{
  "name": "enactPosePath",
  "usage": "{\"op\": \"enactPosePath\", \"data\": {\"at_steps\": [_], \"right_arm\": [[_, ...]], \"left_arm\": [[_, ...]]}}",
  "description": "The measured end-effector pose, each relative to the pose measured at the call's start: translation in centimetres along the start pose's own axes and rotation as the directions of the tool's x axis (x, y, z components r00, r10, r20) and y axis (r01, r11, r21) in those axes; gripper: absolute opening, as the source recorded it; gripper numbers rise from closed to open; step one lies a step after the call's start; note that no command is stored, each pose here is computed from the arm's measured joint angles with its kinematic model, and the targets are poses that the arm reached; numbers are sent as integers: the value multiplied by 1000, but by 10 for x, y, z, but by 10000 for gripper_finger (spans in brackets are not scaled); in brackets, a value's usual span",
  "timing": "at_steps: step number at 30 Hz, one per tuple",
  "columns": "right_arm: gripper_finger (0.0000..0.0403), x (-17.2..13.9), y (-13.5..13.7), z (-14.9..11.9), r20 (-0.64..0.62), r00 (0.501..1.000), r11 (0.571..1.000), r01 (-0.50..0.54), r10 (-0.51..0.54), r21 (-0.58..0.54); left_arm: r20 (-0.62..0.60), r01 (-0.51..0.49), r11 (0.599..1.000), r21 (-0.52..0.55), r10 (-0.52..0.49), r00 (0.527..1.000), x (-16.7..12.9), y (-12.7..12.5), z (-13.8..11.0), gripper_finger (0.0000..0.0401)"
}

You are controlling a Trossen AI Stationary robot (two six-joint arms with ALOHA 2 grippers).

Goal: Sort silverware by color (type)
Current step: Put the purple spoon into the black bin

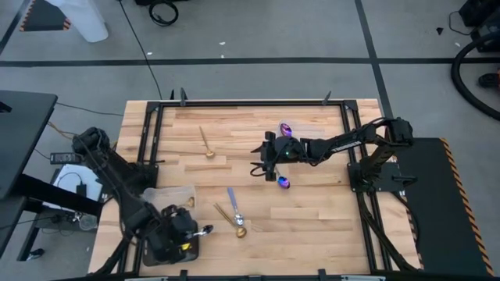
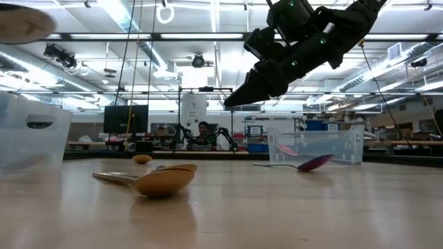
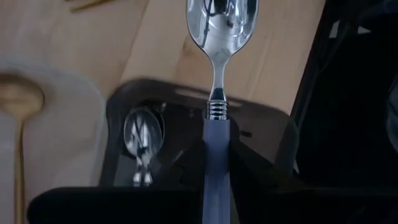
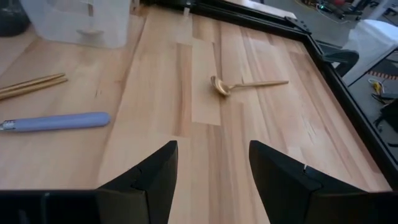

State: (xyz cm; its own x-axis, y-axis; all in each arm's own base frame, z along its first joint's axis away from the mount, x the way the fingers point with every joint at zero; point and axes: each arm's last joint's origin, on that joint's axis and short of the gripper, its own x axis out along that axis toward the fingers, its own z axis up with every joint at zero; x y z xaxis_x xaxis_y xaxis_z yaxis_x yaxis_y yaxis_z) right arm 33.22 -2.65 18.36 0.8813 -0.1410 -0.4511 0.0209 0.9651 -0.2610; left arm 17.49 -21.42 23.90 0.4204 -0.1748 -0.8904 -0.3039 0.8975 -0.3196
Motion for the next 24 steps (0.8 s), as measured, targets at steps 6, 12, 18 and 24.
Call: {"op": "enactPosePath", "data": {"at_steps": [6,12,18,24], "right_arm": [[208,0,0,2,21,1000,1000,-15,15,2],[208,0,0,1,24,999,1000,-30,30,2],[208,0,0,1,23,999,1000,-30,30,2],[208,0,0,1,25,999,999,-36,36,5]], "left_arm": [[22,-25,998,-65,26,999,-8,-4,-29,56],[34,-61,990,-130,66,997,-16,-3,-57,56],[5,-117,976,-186,120,993,-13,0,-72,56],[-68,-189,967,-170,180,981,6,-3,-74,59]]}}
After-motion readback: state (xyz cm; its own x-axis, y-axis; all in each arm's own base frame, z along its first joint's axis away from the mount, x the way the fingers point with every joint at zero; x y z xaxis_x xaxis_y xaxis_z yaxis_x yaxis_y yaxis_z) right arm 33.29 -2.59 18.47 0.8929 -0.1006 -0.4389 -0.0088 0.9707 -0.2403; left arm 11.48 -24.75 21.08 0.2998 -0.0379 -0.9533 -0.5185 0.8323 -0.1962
